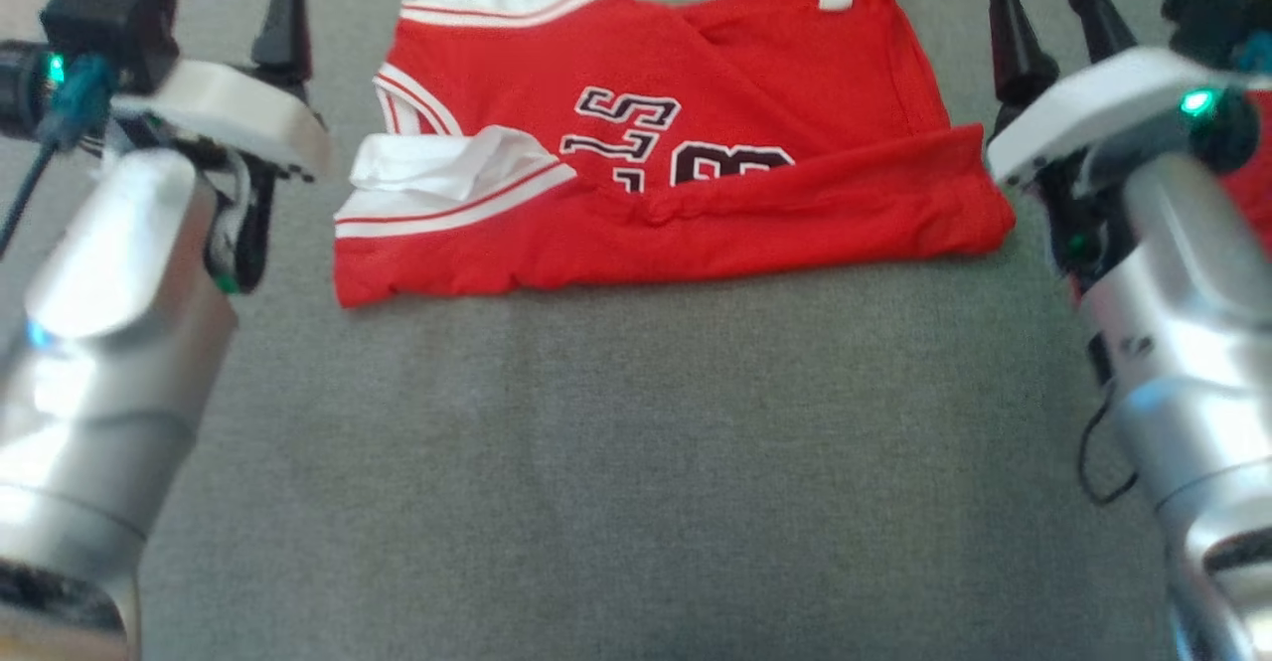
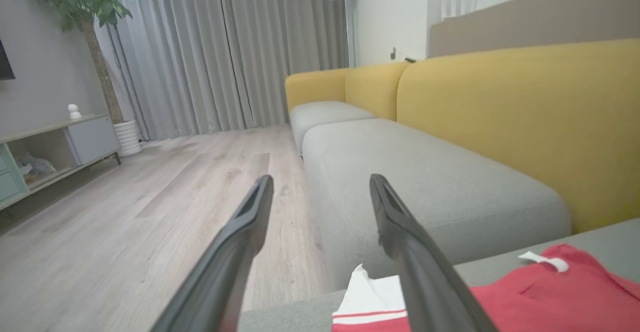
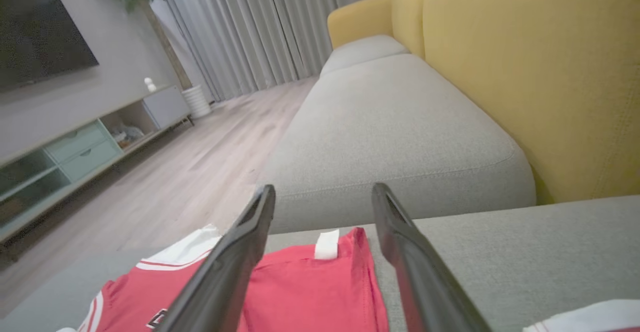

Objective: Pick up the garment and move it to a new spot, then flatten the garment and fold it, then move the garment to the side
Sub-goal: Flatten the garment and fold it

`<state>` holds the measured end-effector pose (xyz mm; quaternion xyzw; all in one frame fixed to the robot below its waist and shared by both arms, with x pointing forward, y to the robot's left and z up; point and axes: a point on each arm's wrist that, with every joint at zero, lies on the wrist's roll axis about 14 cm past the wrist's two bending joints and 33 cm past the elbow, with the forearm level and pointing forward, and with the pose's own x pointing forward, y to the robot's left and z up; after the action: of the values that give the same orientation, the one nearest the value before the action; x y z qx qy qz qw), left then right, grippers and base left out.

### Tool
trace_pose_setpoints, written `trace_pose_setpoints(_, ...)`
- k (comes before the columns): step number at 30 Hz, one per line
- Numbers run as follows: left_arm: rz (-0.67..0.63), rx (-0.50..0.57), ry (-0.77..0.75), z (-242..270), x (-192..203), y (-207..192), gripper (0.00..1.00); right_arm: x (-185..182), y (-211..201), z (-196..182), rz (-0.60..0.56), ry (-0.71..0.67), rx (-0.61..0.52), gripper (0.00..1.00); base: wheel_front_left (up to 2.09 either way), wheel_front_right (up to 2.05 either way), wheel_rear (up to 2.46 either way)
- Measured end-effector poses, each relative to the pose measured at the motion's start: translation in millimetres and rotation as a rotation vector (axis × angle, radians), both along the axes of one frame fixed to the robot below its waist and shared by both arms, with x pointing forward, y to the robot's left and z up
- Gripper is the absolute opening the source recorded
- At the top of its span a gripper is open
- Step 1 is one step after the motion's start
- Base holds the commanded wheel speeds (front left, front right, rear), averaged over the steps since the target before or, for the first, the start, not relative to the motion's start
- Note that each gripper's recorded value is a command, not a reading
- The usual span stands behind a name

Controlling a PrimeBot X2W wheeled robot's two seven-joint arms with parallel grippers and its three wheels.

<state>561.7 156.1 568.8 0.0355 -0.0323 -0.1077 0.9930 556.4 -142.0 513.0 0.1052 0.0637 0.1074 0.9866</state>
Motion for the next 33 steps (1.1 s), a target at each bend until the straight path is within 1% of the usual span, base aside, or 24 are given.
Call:
trace_pose_setpoints(2, 0.013, -0.031, -0.045, 10.6, -12.4, 1.5, 1.00, -8.6, 6.5, 1.8, -0.001, -0.044, 0.019, 1.00, 0.00, 0.00, 0.00)
trace_pose_setpoints(5, 0.051, -0.072, -0.052, 3.0, -38.1, 8.5, 1.00, -26.8, 12.5, -7.7, -0.012, -0.051, 0.055, 1.00, 0.00, 0.00, 0.00)
trace_pose_setpoints(8, 0.092, -0.108, -0.031, -15.3, -67.1, 14.3, 1.00, -46.3, 14.4, -18.6, -0.021, -0.048, 0.056, 1.00, 0.00, 0.00, 0.00)
trace_pose_setpoints(9, 0.092, -0.108, -0.031, -15.3, -67.1, 14.3, 1.00, -46.3, 14.4, -18.6, -0.021, -0.048, 0.056, 1.00, 0.00, 0.00, 0.00)
trace_pose_setpoints(14, 0.124, -0.156, 0.011, -42.1, -108.5, 9.8, 1.00, -80.2, 10.2, -27.7, -0.053, -0.069, 0.044, 1.00, 0.00, 0.00, 0.00)
trace_pose_setpoints(19, 0.166, -0.186, 0.091, -76.3, -136.1, 8.9, 1.00, -119.9, -4.1, -56.9, -0.096, -0.016, 0.026, 1.00, 0.00, 0.00, 0.00)
trace_pose_setpoints(21, 0.172, -0.182, 0.117, -87.1, -139.7, 10.6, 1.00, -129.0, -2.9, -64.6, -0.091, 0.003, 0.030, 1.00, 0.00, 0.00, 0.00)
trace_pose_setpoints(25, 0.161, -0.148, 0.157, -103.1, -133.4, 10.7, 1.00, -126.7, 0.8, -60.7, -0.087, -0.013, 0.047, 1.00, 0.00, 0.00, 0.00)
trace_pose_setpoints(28, 0.156, -0.123, 0.251, -131.2, -127.7, 10.9, 1.00, -122.4, -0.9, -58.4, -0.091, -0.023, 0.052, 1.00, 0.00, 0.00, 0.00)
trace_pose_setpoints(33, 0.163, -0.092, 0.393, -170.9, -117.9, 11.5, 1.00, -121.8, -6.4, -65.8, -0.101, -0.006, 0.044, 1.00, 0.00, 0.00, 0.00)
